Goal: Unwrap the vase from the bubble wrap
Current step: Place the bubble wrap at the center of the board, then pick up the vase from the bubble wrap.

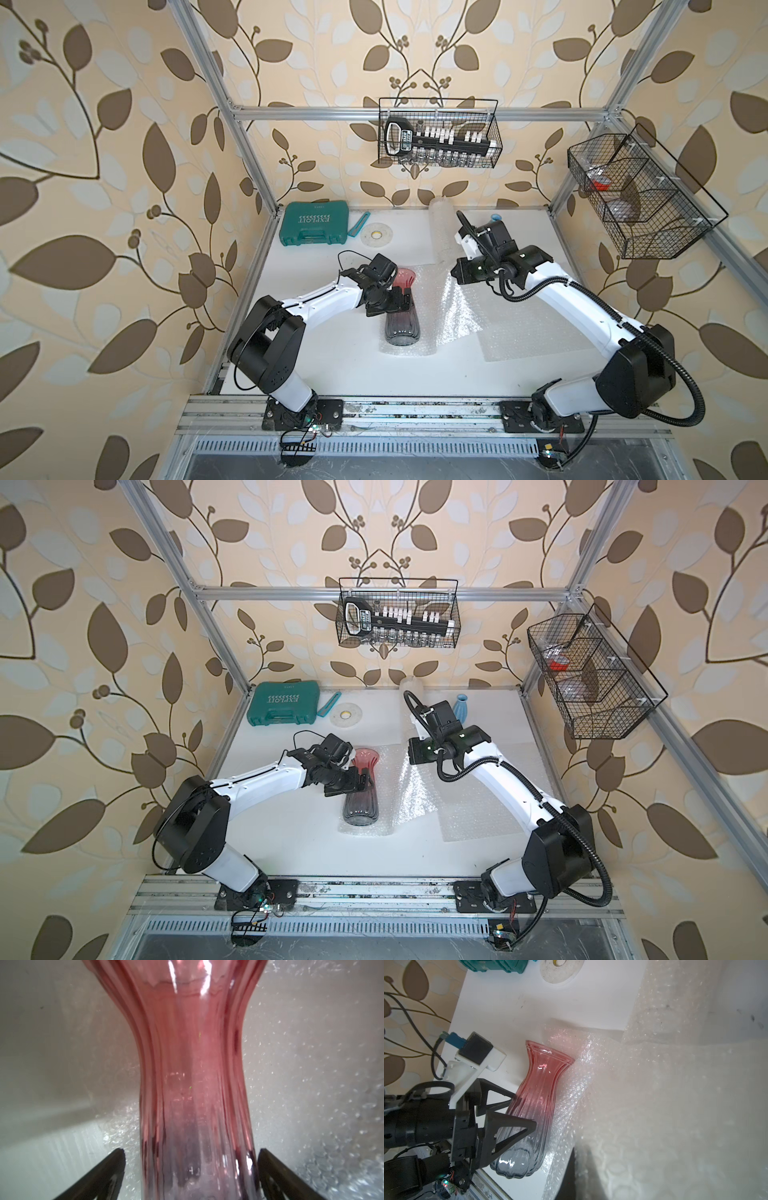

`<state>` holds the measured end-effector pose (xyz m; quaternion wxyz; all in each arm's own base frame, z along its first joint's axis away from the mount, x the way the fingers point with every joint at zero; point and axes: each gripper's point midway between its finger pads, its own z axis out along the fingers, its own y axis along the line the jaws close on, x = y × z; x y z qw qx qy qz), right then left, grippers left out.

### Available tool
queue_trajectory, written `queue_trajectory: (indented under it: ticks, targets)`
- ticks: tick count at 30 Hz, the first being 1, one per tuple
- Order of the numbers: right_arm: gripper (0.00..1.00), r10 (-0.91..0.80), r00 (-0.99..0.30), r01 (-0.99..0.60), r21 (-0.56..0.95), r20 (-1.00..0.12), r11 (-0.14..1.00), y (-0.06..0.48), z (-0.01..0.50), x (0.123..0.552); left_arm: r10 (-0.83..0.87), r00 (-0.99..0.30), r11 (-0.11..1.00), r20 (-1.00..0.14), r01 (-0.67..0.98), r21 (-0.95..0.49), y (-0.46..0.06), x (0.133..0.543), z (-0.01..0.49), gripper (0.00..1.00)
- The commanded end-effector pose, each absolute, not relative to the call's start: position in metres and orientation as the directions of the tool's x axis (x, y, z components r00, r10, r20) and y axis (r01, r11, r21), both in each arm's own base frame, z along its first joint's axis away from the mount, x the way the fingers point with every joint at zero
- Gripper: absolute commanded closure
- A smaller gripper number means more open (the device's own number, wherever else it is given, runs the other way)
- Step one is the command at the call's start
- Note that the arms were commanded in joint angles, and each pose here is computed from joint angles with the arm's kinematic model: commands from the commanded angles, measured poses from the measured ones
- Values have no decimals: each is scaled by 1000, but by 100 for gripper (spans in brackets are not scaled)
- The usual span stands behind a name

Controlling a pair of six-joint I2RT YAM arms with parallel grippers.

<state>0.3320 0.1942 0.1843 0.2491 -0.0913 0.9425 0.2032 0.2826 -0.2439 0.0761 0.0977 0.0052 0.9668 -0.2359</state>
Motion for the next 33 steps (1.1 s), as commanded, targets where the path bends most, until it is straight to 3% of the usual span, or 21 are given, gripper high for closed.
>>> queue_trajectory:
  ticks: [1,9,15,20,22,28,33]
  targets:
    - [100,-58,-872,-235,312,-487,920,186,170,327,0,-983,898,-184,80,-432,-248,289,80,1]
    - [99,-24,-889,-138,218,-456,966,161,143,322,8,-989,914,-148,67,-400,-259,310,65,8]
    - [67,-6,-876,-60,96,-482,994,134,147,326,17,-989,928,-144,69,-366,-259,318,53,15]
    - [56,25,-847,33,-6,-531,999,108,161,328,22,-990,935,-142,71,-347,-258,320,44,21]
    - [54,37,-833,57,-18,-552,998,101,167,328,33,-989,935,-145,82,-344,-258,321,43,28]
    - [52,88,-813,19,124,-576,992,109,184,330,87,-970,911,-226,170,-375,-262,324,60,40]
    - [51,125,-807,-82,318,-578,945,135,196,333,136,-933,866,-334,276,-417,-273,328,83,42]
